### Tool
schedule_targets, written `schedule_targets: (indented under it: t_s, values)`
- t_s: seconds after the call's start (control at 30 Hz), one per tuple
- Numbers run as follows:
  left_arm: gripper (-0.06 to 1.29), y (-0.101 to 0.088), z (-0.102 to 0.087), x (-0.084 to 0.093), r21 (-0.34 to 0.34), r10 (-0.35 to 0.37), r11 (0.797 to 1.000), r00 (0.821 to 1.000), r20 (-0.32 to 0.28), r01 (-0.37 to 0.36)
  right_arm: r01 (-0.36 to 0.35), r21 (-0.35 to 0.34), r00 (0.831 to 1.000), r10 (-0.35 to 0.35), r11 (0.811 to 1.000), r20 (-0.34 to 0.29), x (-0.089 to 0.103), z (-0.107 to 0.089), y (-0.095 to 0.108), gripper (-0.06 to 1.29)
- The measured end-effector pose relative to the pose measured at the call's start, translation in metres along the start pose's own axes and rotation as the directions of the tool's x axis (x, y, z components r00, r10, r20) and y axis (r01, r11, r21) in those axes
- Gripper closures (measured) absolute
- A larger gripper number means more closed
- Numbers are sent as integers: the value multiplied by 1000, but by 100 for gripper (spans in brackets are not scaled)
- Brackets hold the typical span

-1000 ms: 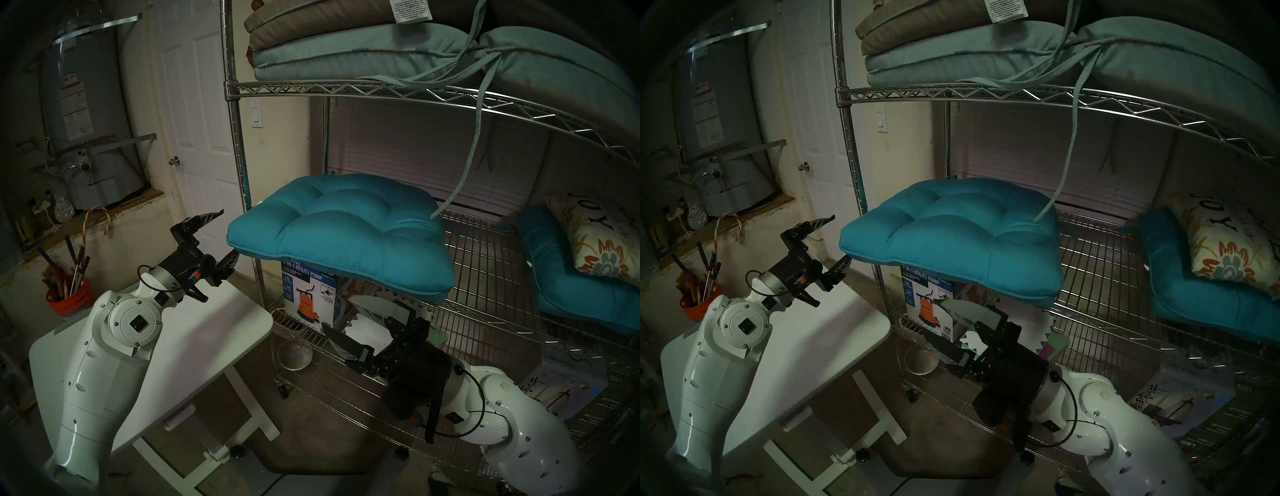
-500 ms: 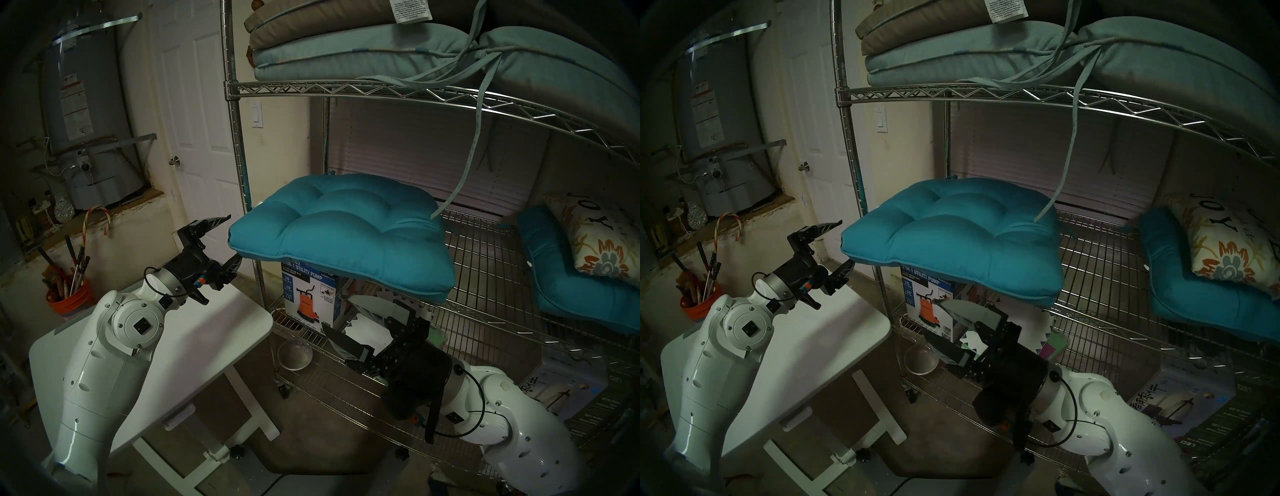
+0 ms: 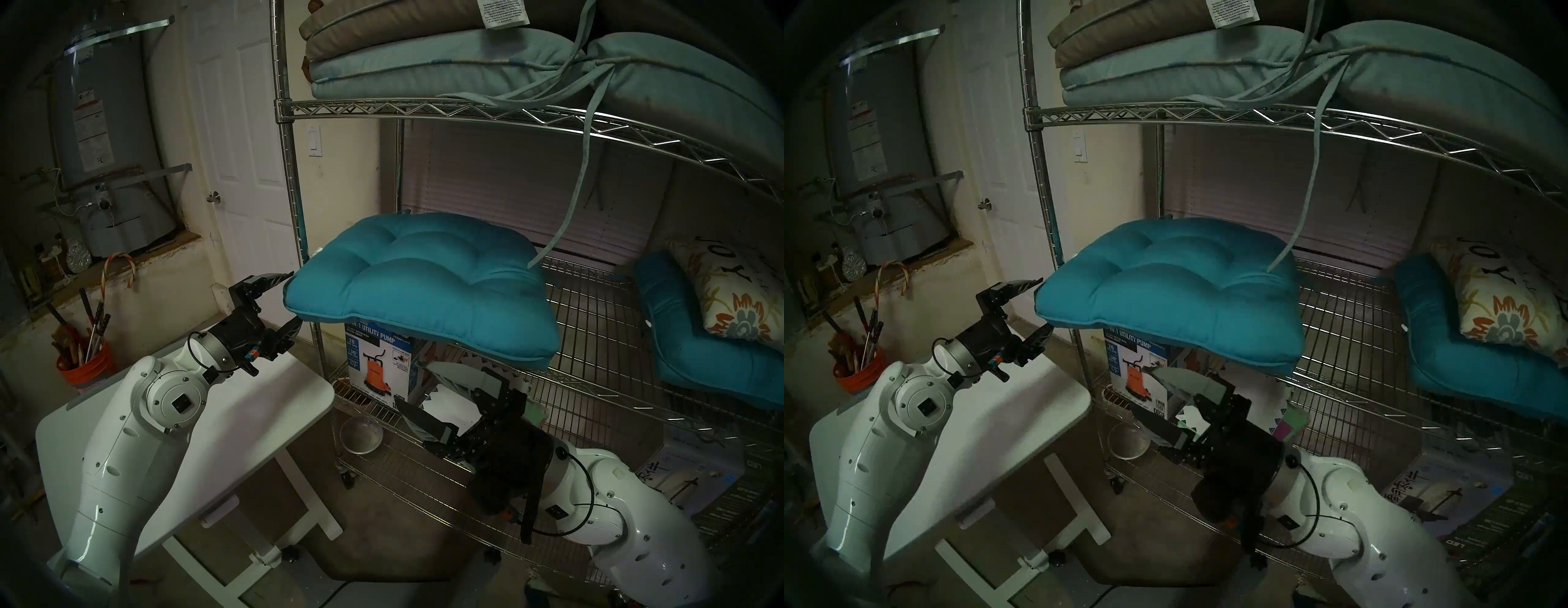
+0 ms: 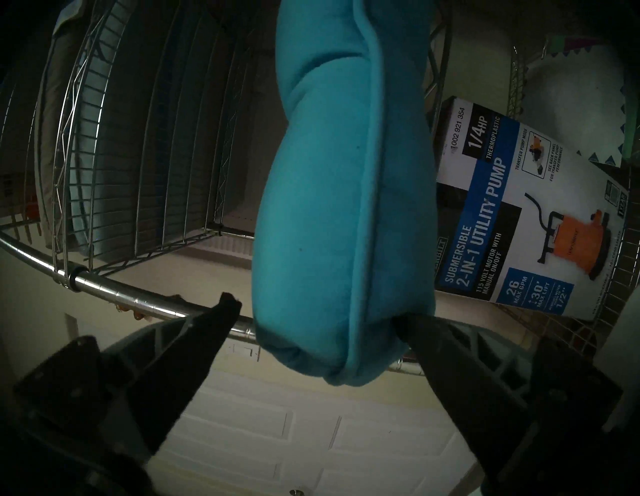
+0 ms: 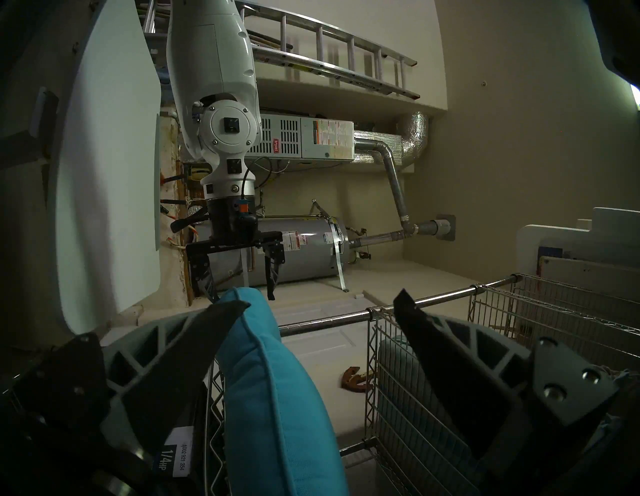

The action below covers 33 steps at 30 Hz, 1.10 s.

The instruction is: Take cushion off the shelf

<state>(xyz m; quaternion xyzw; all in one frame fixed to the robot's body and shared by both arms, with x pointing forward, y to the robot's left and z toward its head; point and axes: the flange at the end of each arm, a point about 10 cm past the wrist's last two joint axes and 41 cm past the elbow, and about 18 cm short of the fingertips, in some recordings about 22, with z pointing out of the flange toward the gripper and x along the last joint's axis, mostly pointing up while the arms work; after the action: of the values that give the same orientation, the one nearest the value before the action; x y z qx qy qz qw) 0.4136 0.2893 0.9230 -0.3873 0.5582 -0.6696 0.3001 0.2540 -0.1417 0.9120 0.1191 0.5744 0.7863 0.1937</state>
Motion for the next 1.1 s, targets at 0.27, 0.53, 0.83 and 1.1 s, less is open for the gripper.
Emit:
schedule_targets:
  t_s: [0.27,0.53,0.83,1.1]
  values:
    - [-3,3,4,-4,12,20,1000,1000,1,-20,0,0,1000,0,1000,0,0,0,0,-2]
    - [34,-2,5,-5,47,26,999,1000,0,-26,0,0,1000,0,1000,0,0,0,0,-2]
    - [114,-9,-6,-9,75,20,997,1000,1,-20,0,0,1000,0,1000,0,0,0,0,-2]
    - [114,-11,-17,-11,80,16,997,1000,4,-16,0,0,1000,0,1000,0,0,0,0,-2]
